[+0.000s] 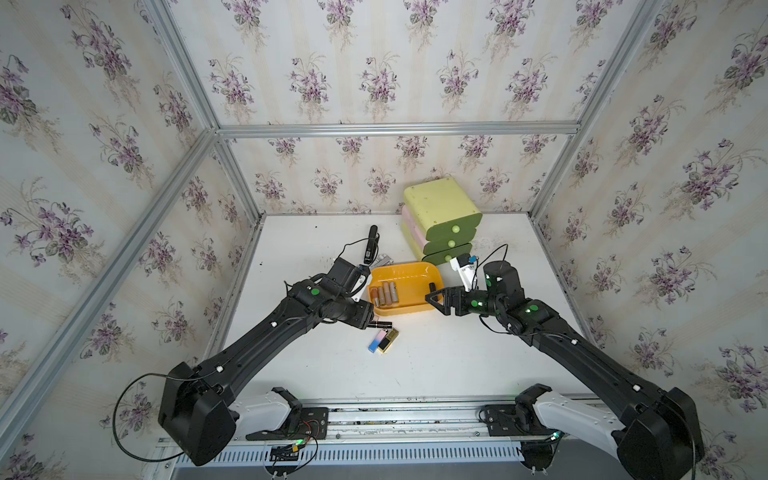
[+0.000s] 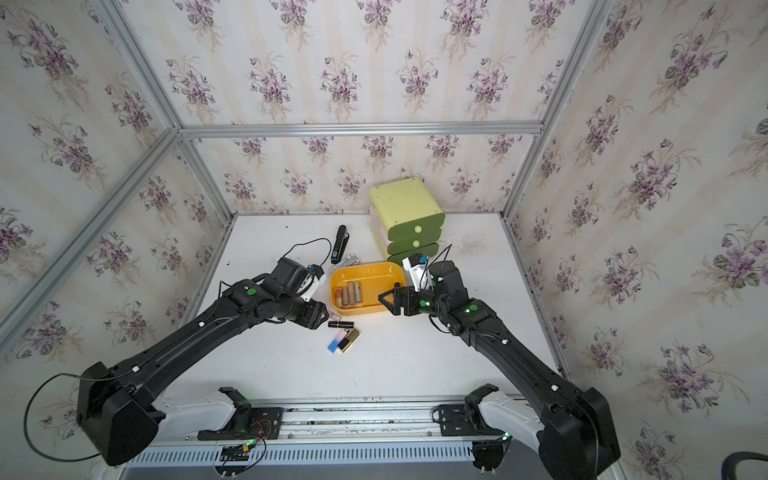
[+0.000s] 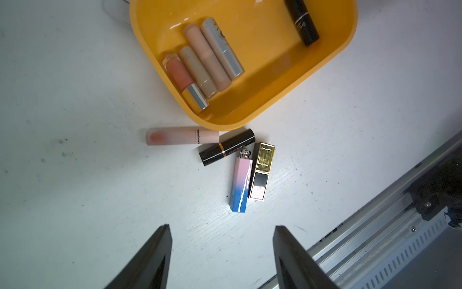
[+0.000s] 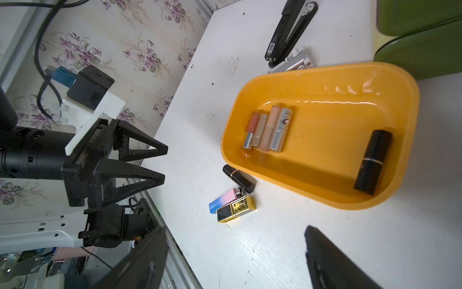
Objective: Put the lipstick into the storage box
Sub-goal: Pick up the lipstick at the center of the board.
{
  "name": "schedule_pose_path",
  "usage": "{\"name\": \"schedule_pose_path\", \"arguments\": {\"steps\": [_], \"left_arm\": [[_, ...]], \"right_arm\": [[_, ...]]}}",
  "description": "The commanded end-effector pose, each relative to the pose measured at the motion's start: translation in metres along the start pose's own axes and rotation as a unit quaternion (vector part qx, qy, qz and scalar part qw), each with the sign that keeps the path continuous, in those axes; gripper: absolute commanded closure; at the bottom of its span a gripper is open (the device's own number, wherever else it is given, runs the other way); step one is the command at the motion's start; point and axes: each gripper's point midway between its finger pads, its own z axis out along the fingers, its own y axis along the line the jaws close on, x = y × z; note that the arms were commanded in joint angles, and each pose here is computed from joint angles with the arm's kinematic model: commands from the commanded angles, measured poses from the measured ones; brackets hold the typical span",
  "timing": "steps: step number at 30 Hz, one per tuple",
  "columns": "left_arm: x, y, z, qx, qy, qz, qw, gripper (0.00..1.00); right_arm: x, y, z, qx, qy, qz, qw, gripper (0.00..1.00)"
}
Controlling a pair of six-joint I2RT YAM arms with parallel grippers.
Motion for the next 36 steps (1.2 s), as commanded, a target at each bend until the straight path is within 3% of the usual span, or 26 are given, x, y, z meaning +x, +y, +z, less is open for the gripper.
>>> {"name": "schedule_pose_path", "arguments": {"steps": [1, 22, 29, 36], "left_arm": [[0.007, -0.005, 0.002, 0.018, -0.004, -0.022, 1.000, 0.35], [0.103, -0.027, 0.021, -0.026, 0.081, -0.006, 0.996, 0.42], [0.095, -0.035, 0.034, -0.039, 0.080, 0.008, 0.996, 0.44], [0.077, -0.030, 0.049, -0.091, 0.094, 0.037, 0.991, 0.52]], "right_arm": [[0.008, -0.005, 0.001, 0.013, 0.007, 0.011, 1.000, 0.11], [0.021, -0.027, 0.005, 0.055, 0.015, 0.035, 0.998, 0.12], [0.024, -0.028, 0.004, 0.055, 0.014, 0.038, 0.998, 0.12], [0.023, -0.027, -0.001, 0.059, 0.010, 0.032, 0.998, 0.12]]}}
